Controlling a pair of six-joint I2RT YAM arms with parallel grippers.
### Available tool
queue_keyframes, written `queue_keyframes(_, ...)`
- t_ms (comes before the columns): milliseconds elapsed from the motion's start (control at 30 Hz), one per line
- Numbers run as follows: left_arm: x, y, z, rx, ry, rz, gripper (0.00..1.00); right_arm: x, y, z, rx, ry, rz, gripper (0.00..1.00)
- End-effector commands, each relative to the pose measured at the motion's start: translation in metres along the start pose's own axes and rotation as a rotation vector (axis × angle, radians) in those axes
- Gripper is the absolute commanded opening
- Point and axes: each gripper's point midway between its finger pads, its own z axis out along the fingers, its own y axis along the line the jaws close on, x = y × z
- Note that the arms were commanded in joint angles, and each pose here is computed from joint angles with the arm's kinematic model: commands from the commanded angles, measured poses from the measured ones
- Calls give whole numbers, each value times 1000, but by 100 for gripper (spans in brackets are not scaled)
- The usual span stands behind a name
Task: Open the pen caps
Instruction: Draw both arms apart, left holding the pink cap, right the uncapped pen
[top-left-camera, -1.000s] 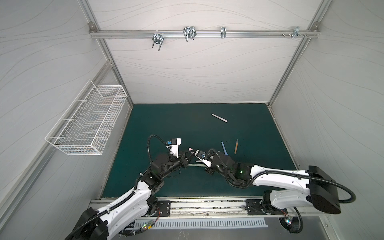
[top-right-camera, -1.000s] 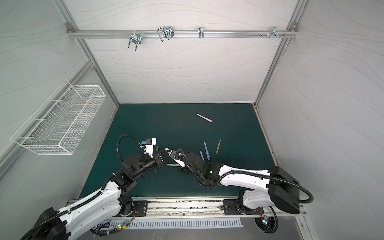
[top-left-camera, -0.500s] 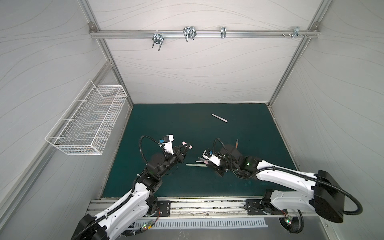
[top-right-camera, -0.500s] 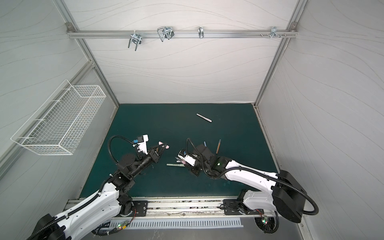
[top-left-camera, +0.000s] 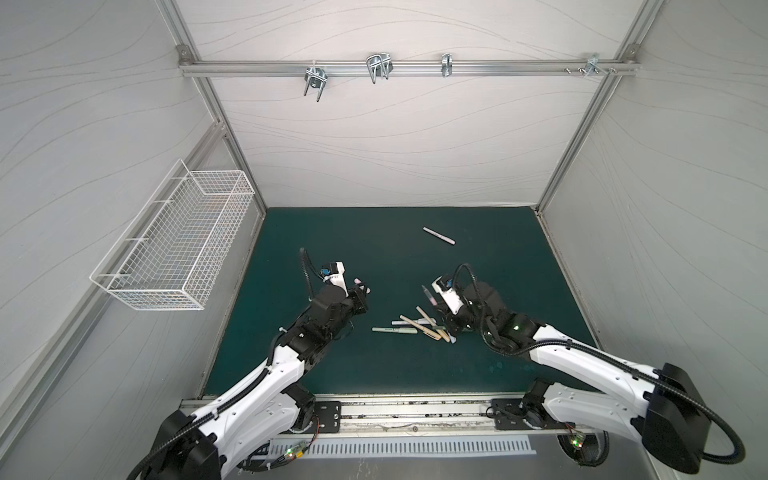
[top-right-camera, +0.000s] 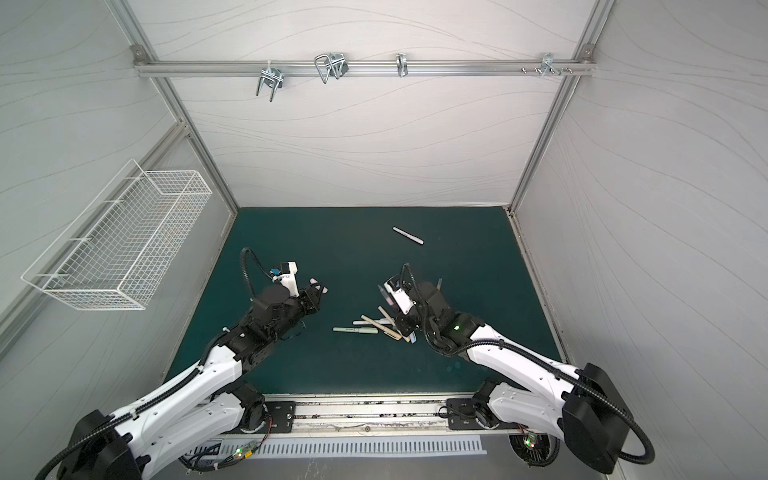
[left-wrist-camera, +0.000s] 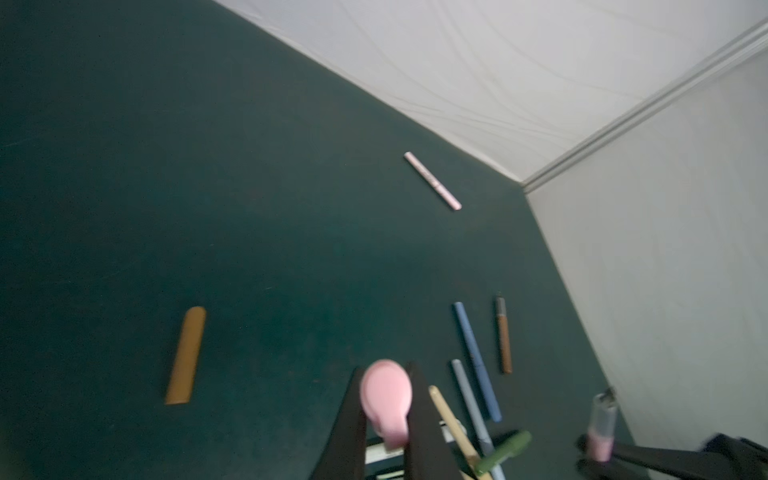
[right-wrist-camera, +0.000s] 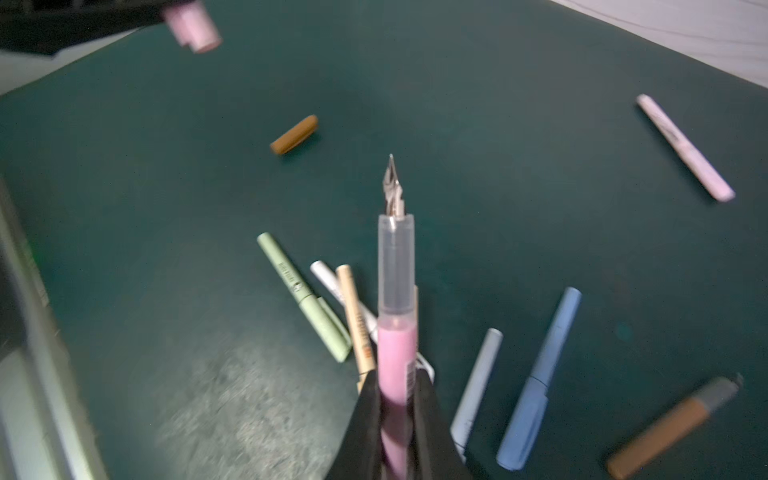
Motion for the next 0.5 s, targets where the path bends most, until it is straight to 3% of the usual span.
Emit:
queue_keyframes(0,-1,34,5,-230,26,19,0,9,-59,-11,230,8,218,0)
queue_keyframes(133,3,51,13,-346,60,53,0,26,-103,-24,372,24,396,0)
queue_keyframes(467,3,97,22,-523,108,47,0,66,-156,-42,530,41,657,0)
